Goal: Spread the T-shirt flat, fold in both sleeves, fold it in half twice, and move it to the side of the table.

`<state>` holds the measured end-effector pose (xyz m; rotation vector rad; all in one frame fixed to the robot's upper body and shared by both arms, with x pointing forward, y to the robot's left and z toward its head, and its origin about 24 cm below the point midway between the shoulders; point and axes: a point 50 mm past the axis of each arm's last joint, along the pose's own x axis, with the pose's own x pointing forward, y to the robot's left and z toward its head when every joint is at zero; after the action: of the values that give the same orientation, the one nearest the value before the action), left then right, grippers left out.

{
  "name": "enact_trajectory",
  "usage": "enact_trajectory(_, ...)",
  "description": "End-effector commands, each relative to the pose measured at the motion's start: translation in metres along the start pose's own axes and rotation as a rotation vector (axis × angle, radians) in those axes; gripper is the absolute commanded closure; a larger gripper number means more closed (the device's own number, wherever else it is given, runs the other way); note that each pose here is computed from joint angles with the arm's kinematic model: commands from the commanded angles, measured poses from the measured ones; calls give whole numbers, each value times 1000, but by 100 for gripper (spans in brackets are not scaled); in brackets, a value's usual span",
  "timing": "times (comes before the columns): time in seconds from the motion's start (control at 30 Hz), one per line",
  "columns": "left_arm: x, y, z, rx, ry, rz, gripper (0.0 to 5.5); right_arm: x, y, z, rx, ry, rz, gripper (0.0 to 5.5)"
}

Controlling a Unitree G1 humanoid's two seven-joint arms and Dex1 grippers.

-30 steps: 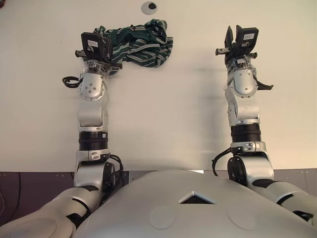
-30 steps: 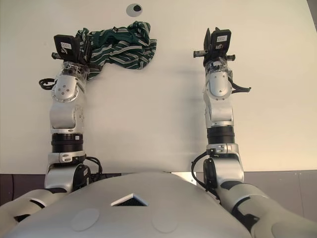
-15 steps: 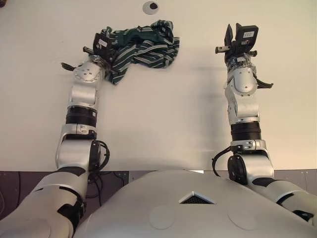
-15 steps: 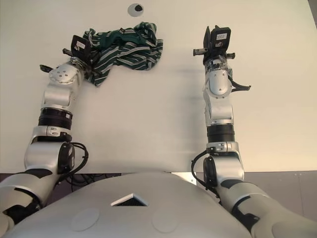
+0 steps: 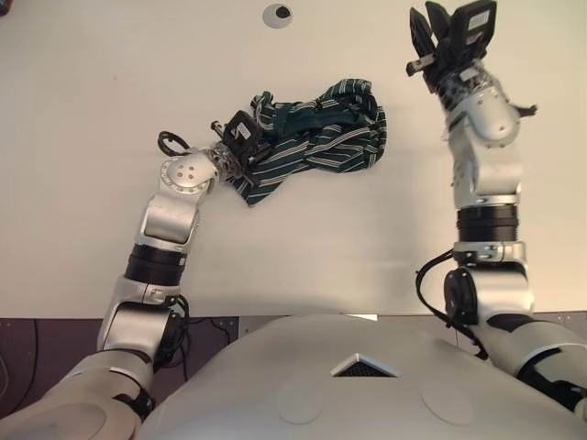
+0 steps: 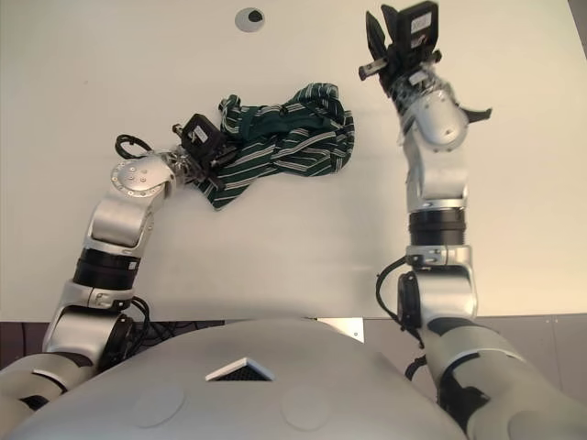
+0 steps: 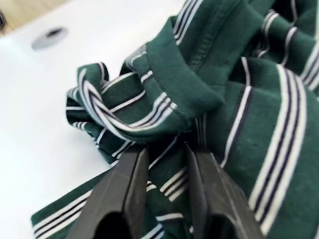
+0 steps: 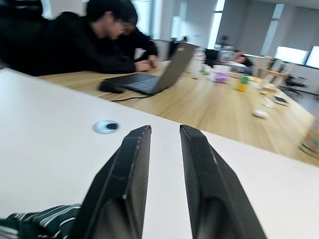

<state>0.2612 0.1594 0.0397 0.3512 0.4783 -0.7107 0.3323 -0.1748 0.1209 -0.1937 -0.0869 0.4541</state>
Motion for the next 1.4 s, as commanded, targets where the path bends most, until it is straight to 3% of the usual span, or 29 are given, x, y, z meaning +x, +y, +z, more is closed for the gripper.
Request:
enact_trajectory(0.03,-16,18,15,119,31,10,427,-1,3,14,-129,34,239,446)
enact_trajectory(0.23,-23,35,14,275,108,7,427,-22,12,-14,-432,213,537,446)
enact_trajectory(0.4,-19,41,13,328,112,18,427,-31,14,-30,-493,298,642,446)
enact_trajectory(0.83,-16,44,18,349,89,36,427,-23,16,-56,-709,368,668,446)
enact_trajectory(1.4,-14,42,21,343,77,35,427,-20,23,-60,-752,340,691,446)
